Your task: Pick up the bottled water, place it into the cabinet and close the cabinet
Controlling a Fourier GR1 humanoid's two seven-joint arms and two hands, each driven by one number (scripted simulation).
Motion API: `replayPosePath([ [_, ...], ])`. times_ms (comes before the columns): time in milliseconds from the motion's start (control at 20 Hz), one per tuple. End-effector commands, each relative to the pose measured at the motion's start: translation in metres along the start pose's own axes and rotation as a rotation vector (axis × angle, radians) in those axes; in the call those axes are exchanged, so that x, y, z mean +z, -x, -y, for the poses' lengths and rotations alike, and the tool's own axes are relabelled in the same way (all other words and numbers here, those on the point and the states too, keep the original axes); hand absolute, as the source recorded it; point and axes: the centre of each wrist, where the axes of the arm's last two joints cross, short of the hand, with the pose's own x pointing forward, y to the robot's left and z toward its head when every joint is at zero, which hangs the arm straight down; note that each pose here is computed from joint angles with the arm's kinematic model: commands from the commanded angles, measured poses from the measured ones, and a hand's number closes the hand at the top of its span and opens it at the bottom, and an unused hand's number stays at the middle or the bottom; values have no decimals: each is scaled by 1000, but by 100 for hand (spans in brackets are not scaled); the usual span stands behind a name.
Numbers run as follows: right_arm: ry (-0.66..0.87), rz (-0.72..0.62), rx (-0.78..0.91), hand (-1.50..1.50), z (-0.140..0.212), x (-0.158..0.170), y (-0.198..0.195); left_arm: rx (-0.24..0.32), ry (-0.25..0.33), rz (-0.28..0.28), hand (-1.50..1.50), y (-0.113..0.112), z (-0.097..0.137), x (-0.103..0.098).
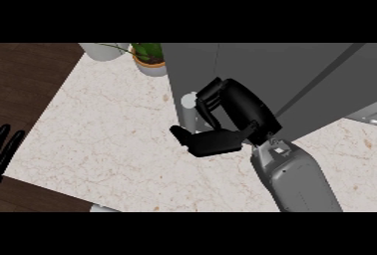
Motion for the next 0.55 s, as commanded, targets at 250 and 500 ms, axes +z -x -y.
replayPosePath([
  [250, 230, -44, -166, -150, 19, -59, -21, 10, -21, 15, -150, 3, -4, 4],
  [500, 230, -49, -185, -150, 14, -75, -27, -2, -22, 18, -150, -4, -8, 2],
])
